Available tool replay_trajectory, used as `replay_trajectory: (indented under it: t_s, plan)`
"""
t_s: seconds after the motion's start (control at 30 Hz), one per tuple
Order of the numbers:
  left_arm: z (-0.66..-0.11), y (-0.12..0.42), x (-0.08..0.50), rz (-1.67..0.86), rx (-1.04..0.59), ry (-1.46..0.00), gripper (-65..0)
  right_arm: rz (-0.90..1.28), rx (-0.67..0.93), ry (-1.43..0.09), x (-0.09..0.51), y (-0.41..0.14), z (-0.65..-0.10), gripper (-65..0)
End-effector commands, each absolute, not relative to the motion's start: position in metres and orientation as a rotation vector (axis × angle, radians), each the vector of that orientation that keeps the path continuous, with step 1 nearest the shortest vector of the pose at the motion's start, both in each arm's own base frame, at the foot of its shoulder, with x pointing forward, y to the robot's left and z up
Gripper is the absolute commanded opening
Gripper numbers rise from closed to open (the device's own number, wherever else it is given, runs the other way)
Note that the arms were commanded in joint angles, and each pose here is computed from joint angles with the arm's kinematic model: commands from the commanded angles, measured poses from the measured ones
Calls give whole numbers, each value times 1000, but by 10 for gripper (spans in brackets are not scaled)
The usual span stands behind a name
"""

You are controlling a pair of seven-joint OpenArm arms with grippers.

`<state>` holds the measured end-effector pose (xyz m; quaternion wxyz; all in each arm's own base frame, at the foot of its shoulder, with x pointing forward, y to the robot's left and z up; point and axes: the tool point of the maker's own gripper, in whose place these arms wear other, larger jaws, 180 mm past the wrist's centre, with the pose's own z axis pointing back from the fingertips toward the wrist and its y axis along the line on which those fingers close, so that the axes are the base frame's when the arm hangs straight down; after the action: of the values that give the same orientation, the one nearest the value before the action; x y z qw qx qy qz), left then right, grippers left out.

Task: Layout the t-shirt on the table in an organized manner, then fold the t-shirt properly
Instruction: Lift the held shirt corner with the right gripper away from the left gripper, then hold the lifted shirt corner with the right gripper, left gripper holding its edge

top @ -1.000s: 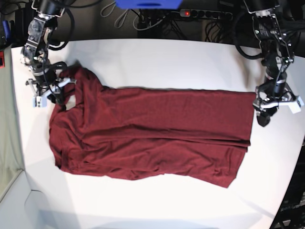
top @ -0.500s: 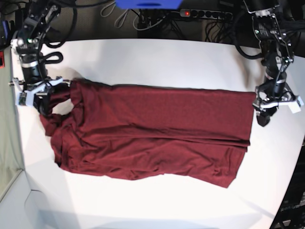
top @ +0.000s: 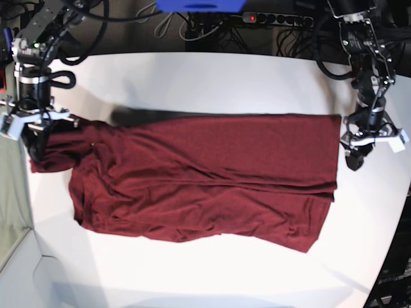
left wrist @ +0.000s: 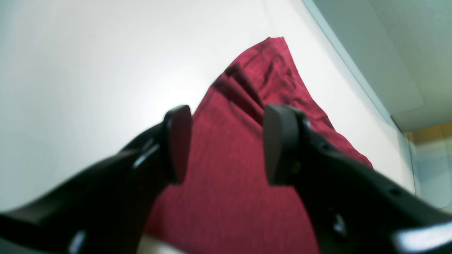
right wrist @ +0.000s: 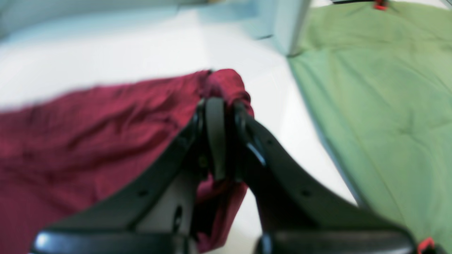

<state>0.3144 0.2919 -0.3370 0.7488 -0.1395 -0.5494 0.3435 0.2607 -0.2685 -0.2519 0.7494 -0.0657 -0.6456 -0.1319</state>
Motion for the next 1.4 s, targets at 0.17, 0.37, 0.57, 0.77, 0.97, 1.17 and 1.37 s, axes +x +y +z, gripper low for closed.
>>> replay_trajectory:
  t_s: [0.17, 0.37, 0.57, 0.77, 0.97, 1.17, 1.37]
  plan:
    - [-317, 298, 322, 726, -304, -1265, -330, -377, -78, -1371, 241, -263, -270, -650]
    - [-318, 299, 323, 727, -303, -1265, -330, -376, 89, -1277, 220, -221, -300, -650]
    - [-318, 298, 323, 730, -307, -1265, -330, -372, 113, -1215, 208, -211, -315, -650]
    - [-314, 295, 322, 724, -311, -1274, -330, -513, 61, -1174, 180, -252, -334, -650]
    - [-309, 284, 325, 726, -342, -1288, -330, -561, 46, -1085, 152, -260, -360, -568]
    - [-312, 263, 330, 713, -386, -1271, -330, -546, 92, -1015, 141, -240, -378, -546]
    - [-314, 257, 332, 701, -397, -1263, -330, -545, 87, -1015, 140, -241, -377, -544]
